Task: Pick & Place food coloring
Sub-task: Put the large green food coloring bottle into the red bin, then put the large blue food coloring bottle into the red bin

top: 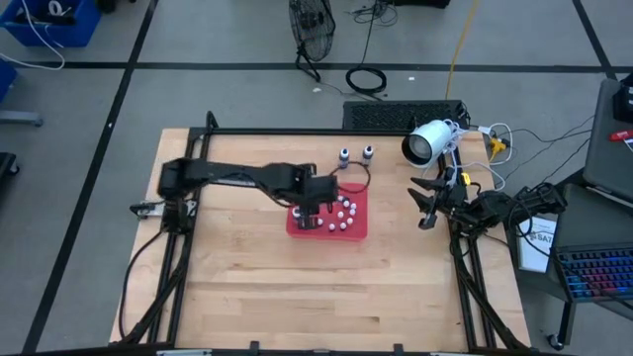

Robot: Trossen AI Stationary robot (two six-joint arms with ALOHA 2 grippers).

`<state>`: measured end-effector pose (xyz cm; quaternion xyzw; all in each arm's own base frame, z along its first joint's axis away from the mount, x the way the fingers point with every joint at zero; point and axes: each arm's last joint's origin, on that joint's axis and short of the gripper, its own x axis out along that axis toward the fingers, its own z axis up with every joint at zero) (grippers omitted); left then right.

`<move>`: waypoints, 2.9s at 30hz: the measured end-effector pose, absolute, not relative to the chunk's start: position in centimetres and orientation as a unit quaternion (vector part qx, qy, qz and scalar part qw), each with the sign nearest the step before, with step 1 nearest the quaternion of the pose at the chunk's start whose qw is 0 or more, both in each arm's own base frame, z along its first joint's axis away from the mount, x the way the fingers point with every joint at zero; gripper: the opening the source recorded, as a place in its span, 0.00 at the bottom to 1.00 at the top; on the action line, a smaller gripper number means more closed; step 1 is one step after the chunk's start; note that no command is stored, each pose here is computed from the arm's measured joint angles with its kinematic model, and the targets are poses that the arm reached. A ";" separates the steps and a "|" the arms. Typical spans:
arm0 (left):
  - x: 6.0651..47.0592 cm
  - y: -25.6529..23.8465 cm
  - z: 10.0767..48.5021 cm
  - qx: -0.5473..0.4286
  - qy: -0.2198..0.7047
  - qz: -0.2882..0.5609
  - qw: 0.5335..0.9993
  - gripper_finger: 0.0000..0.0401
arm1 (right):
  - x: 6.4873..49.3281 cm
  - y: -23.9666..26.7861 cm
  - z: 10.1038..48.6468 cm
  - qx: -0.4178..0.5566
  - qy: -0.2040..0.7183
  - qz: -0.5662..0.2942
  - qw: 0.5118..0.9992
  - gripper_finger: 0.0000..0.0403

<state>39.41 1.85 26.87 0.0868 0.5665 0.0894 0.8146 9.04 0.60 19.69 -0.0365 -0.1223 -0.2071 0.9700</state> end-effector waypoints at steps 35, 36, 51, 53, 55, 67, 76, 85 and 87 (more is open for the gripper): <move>43.1 2.8 21.3 0.035 0.559 0.021 0.828 0.46 | 9.1 0.6 19.7 -0.037 -0.122 -0.207 0.970 0.33; 43.1 2.8 21.3 0.033 0.559 0.024 0.828 0.50 | 9.1 0.6 19.7 -0.036 -0.122 -0.207 0.970 0.33; 42.6 3.0 23.0 0.054 0.544 0.088 0.833 0.61 | 9.1 0.6 19.7 -0.037 -0.122 -0.207 0.970 0.33; 42.4 2.8 23.6 0.053 0.538 0.088 0.837 0.60 | 9.1 0.6 19.7 -0.036 -0.122 -0.207 0.970 0.33; 42.1 2.5 24.3 0.059 0.533 0.084 0.840 0.60 | 9.1 0.6 19.7 -0.036 -0.122 -0.207 0.970 0.33; 39.1 10.4 34.9 0.029 0.458 0.207 0.864 0.65 | 9.1 0.6 19.7 -0.036 -0.123 -0.207 0.970 0.33; 40.1 17.8 37.0 -0.027 0.428 0.190 0.883 0.69 | 9.1 0.6 19.6 -0.038 -0.118 -0.207 0.970 0.33; 44.6 19.2 27.7 -0.003 0.520 0.144 0.842 0.64 | 9.1 0.6 19.6 -0.040 -0.116 -0.207 0.971 0.33; 45.3 19.6 25.7 0.008 0.537 0.135 0.833 0.64 | 9.1 0.6 19.6 -0.040 -0.116 -0.207 0.971 0.33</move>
